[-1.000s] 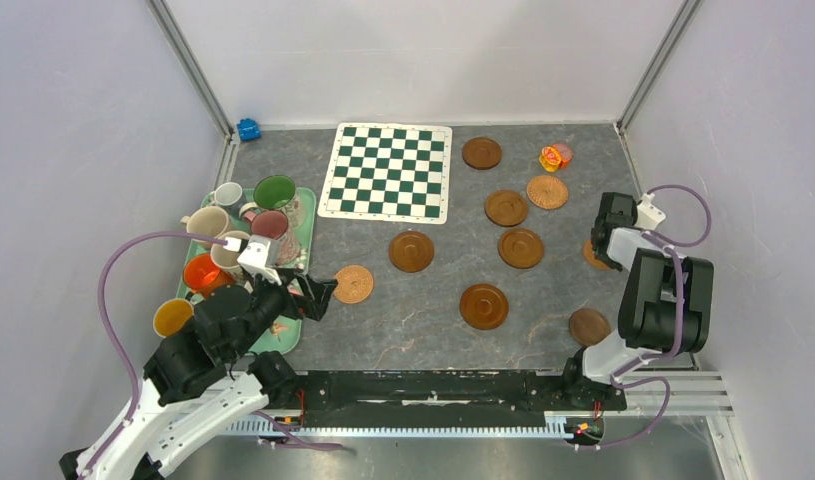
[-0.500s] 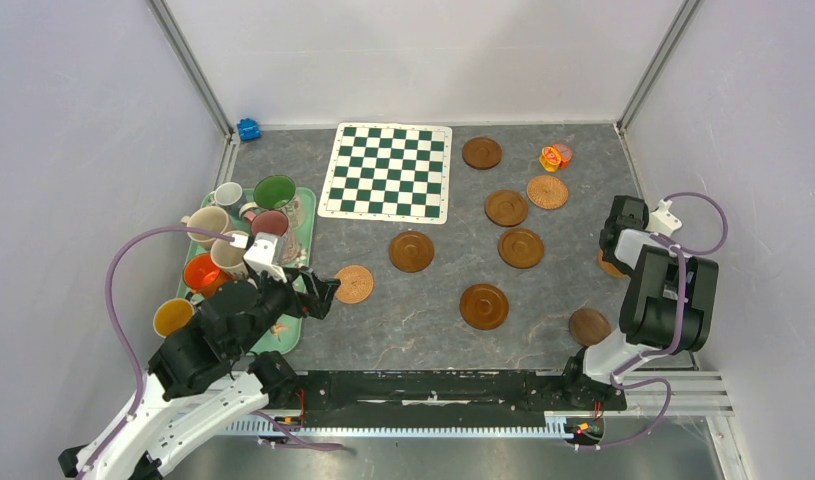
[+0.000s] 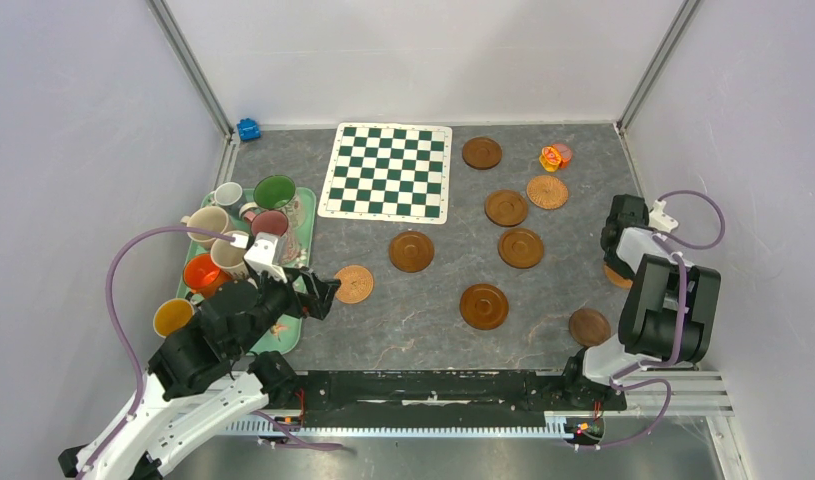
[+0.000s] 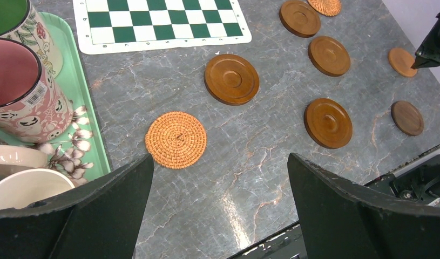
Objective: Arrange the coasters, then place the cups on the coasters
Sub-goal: Move the coaster to the corner of the board.
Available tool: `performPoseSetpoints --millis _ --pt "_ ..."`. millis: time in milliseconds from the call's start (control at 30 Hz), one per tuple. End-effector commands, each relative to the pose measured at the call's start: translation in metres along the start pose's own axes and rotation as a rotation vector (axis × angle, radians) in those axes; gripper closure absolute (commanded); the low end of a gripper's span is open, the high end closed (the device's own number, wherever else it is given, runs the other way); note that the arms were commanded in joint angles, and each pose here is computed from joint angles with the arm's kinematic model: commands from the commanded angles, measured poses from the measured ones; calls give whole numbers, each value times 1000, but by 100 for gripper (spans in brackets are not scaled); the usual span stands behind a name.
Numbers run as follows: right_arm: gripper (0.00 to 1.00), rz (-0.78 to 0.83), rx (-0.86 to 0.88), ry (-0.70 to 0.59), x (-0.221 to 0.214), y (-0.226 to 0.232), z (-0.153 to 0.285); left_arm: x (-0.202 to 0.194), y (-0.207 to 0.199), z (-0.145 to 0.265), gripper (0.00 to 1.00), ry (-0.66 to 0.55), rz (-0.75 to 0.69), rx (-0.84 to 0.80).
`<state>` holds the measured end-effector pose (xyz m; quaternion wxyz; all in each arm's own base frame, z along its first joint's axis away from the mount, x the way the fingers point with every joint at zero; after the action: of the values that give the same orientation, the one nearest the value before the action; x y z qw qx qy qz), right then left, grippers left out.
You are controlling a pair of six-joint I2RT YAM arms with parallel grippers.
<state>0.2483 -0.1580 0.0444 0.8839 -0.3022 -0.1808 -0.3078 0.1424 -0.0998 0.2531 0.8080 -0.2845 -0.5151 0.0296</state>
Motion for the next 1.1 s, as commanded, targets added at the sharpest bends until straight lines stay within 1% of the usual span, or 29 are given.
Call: performPoseSetpoints --millis 0,67,100,133,200,267,333,433,500,600,733,1067 --pt "100 5 104 -58 26 13 24 6 -6 1 0 -25 1 -31" --pt "100 33 144 -72 26 23 30 6 -5 2 0 -31 3 -33" --pt "100 57 203 -97 30 34 36 7 -6 2 0 -34 4 -36" --pt "100 115 282 -133 32 46 41 7 -5 3 0 -37 6 -38" --pt "100 201 475 -213 38 77 57 7 -5 3 0 -39 6 -39" --pt "100 245 587 -290 45 97 73 8 -5 4 0 -41 8 -41" --pt "100 264 663 -355 51 112 87 7 -6 4 0 -40 7 -44" --pt "100 244 739 -444 66 128 100 8 -5 5 0 -45 9 -44" --pt "100 210 762 -478 77 136 102 9 -5 6 0 -52 11 -44" --pt "100 172 863 -516 89 155 111 10 -3 7 0 -61 11 -39" --pt "100 127 942 -532 99 175 112 10 -2 7 0 -65 9 -32" --pt "100 102 944 -488 120 204 93 9 -3 6 0 -57 5 -36"
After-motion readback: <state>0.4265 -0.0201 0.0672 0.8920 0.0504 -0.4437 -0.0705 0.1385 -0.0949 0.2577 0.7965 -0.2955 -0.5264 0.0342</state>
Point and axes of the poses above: each gripper's point midway between its finger pads, its own z axis back along the fingers, its own y axis along the line the jaws close on, x = y × z, the point moved 2 cm from there along z, back along the fingers, and after that the axes turned 15 degrees about z, right-handed, at the moved point
